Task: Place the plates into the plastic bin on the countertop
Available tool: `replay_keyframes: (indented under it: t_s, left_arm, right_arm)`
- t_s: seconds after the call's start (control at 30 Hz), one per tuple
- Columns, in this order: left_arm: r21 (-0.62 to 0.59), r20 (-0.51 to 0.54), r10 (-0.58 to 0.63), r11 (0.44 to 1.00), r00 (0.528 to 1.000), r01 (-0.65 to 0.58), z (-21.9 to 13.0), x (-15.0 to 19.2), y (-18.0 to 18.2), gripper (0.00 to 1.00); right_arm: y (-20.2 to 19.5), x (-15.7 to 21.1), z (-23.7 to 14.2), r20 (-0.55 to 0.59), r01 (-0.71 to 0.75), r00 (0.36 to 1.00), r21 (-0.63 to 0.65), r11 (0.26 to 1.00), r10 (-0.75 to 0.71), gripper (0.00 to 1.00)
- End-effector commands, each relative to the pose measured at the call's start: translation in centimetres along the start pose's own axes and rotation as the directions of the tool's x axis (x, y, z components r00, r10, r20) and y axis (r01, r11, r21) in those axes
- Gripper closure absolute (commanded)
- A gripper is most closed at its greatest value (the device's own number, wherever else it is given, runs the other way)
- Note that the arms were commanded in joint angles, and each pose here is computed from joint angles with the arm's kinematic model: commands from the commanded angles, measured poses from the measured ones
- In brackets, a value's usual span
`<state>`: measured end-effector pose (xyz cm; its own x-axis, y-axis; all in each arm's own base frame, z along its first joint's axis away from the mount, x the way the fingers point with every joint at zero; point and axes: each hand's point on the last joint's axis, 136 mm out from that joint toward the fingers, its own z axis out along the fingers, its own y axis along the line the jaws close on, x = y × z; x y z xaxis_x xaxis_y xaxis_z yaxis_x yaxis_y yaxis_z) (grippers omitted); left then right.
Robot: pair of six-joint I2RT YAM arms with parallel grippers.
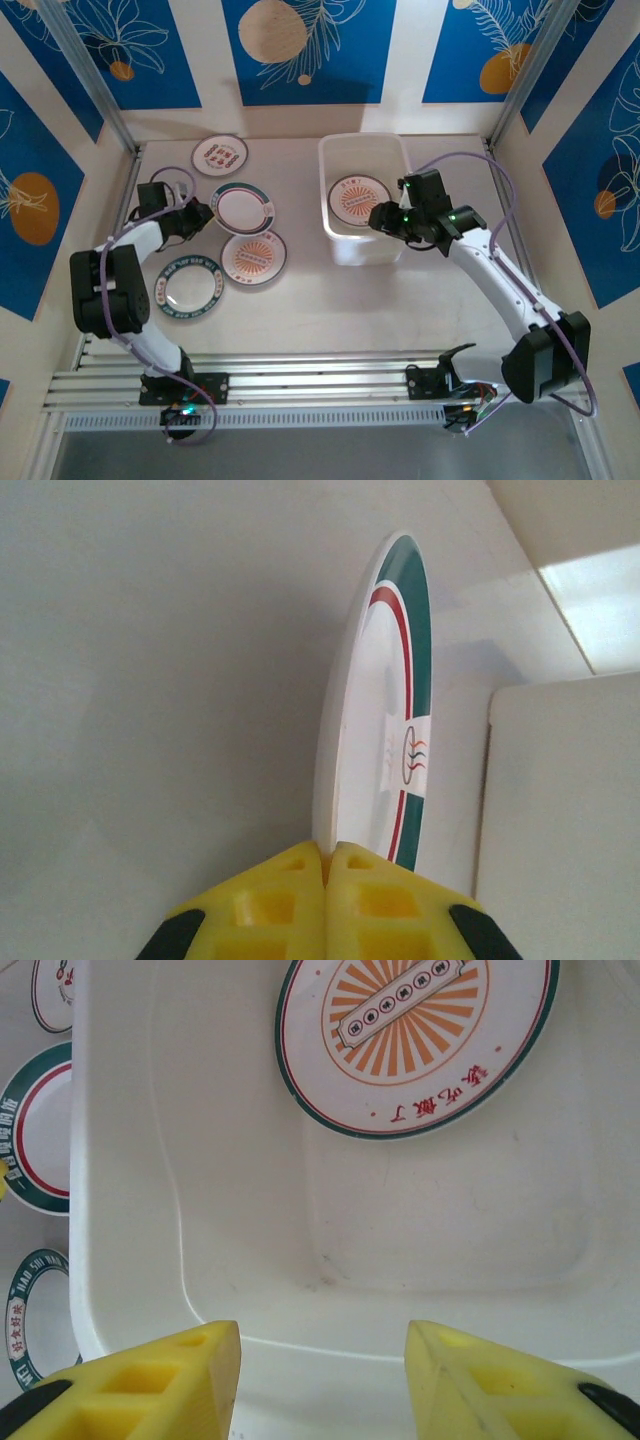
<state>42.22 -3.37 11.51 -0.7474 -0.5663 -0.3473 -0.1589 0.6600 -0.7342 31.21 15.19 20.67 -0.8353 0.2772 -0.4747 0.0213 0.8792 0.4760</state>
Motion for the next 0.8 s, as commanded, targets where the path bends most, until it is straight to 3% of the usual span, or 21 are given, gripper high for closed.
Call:
replay_keyframes:
  t_s: [0.0,0.53,0.77]
  left_arm:
    - [0.087,0.03,0.051,0.995,0.998,-0.054,-1.9,-0.1,-3.4,1.0]
    - [0.191,0.075,0.219,0.954,0.973,-0.229,-7.7,3.3,-12.0,1.0]
    - [0.24,0.112,0.281,0.923,0.953,-0.3,-9.9,4.1,-16.0,1.0]
  right_arm:
    - [-0.1,0.8,-0.7,0.009,-0.014,1.0,0.005,1.0,0.014,0.52]
    - [3.3,2.2,-2.4,0.057,0.113,0.992,-0.078,0.991,-0.108,0.51]
    - [6.6,2.3,-3.6,0.106,0.186,0.98,-0.189,0.964,-0.168,0.5]
